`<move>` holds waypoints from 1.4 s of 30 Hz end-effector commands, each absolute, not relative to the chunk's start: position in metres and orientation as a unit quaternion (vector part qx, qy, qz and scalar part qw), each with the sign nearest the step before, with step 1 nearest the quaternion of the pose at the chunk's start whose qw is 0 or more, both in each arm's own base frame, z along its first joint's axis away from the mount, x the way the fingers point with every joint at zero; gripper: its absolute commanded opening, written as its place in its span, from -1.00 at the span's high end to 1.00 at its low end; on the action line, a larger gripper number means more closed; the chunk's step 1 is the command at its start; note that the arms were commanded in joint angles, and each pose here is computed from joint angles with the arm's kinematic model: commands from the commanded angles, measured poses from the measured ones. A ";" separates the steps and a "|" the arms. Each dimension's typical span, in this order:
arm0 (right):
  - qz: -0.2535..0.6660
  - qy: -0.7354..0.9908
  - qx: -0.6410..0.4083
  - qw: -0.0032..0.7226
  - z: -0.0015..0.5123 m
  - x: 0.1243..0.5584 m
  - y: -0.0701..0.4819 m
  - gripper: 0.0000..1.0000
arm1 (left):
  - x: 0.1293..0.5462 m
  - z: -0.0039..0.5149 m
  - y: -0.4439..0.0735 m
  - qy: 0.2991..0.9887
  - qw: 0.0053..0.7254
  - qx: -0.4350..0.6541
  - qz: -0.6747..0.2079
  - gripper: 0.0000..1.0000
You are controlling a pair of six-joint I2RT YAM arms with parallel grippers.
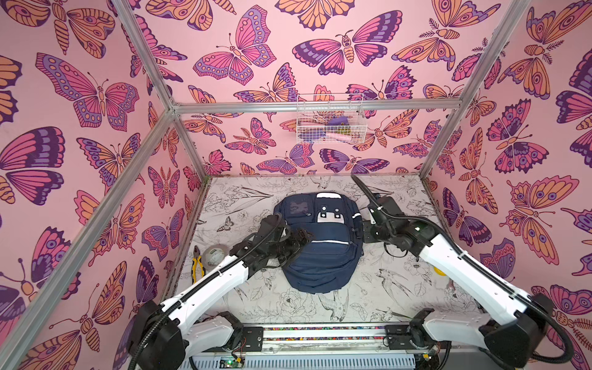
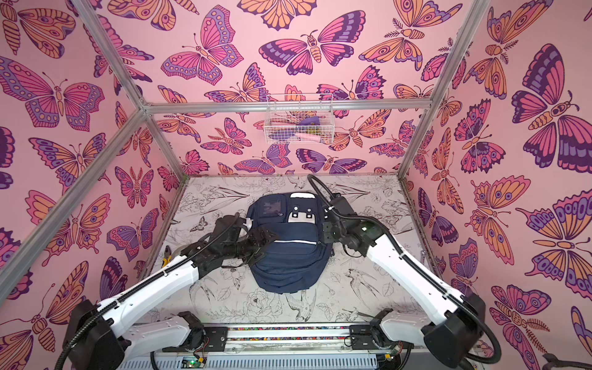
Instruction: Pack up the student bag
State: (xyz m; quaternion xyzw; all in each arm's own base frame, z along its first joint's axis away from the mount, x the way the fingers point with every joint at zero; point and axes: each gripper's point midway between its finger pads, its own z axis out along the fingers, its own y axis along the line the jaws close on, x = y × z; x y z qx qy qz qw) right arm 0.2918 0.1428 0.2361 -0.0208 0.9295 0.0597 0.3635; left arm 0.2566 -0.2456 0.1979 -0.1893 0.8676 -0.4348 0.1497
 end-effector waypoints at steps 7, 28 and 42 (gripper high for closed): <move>-0.056 0.843 0.150 0.514 0.262 0.290 0.042 -0.72 | 0.308 0.248 -0.136 0.872 0.329 -0.171 -0.321 -1.00; -0.351 0.766 0.286 0.457 0.142 0.295 -0.104 -0.98 | 0.392 0.085 0.060 0.866 0.441 -0.160 0.173 -1.00; -0.054 0.808 0.084 0.580 0.095 0.392 -0.026 -0.98 | 0.375 0.079 0.033 0.826 0.556 -0.079 0.057 -1.00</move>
